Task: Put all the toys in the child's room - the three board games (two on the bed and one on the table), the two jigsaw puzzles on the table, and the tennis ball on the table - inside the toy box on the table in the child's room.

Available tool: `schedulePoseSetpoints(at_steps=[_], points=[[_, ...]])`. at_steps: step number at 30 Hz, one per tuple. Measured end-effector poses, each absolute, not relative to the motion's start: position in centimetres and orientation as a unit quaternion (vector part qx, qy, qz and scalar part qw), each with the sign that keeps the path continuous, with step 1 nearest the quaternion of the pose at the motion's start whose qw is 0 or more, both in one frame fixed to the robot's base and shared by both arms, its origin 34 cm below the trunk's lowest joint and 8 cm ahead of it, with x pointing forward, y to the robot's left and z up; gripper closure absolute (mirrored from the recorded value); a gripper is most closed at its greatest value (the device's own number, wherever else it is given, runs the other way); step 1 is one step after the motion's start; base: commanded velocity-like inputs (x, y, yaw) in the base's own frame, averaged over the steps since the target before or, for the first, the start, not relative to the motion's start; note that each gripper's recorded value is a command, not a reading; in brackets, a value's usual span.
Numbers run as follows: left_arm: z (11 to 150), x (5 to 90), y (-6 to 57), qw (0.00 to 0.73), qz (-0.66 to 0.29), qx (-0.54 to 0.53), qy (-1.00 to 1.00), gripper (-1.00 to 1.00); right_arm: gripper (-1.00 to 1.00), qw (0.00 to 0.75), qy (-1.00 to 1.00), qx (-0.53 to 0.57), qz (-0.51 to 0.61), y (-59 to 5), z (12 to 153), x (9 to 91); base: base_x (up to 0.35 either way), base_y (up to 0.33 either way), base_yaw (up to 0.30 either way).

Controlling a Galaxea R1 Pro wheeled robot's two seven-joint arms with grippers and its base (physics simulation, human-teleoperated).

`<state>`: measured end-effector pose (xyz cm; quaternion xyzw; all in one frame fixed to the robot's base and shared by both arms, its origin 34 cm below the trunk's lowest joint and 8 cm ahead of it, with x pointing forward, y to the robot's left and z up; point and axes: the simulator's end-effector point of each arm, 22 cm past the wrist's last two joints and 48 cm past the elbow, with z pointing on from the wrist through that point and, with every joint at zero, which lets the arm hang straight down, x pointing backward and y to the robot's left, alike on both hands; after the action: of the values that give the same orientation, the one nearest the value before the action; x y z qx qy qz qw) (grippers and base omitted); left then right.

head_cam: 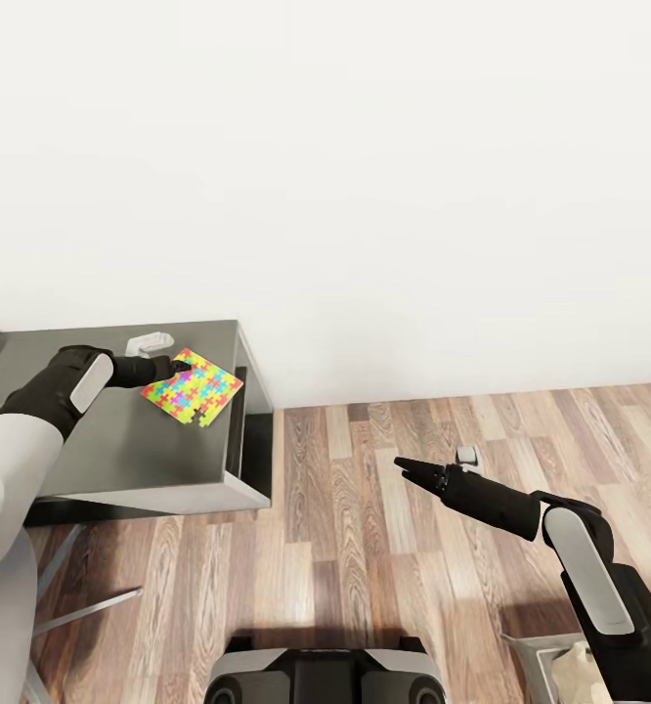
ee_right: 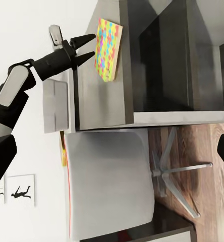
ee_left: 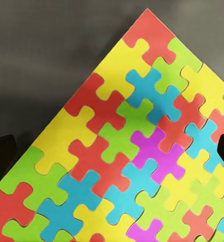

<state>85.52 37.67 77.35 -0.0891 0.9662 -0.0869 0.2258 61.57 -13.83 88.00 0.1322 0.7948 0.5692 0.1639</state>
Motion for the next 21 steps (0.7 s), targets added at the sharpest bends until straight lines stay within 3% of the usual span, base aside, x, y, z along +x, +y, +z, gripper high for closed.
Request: schedulePoseSetpoints(at_steps=[7, 21], points=[[77.36, 85.52, 37.77, 0.226, -0.086, -0.089, 0.966, -1.00, -1.00, 0.164, 0.795, 0.132, 0.569, -13.80, 87.99, 61.56, -0.062, -0.101, -0.001], [77.38, 85.52, 37.75, 0.226, -0.087, -0.090, 0.966, -1.00, -1.00, 0.164, 0.795, 0.132, 0.569, -13.83, 87.99, 61.57, -0.003, -0.006, 0.000]])
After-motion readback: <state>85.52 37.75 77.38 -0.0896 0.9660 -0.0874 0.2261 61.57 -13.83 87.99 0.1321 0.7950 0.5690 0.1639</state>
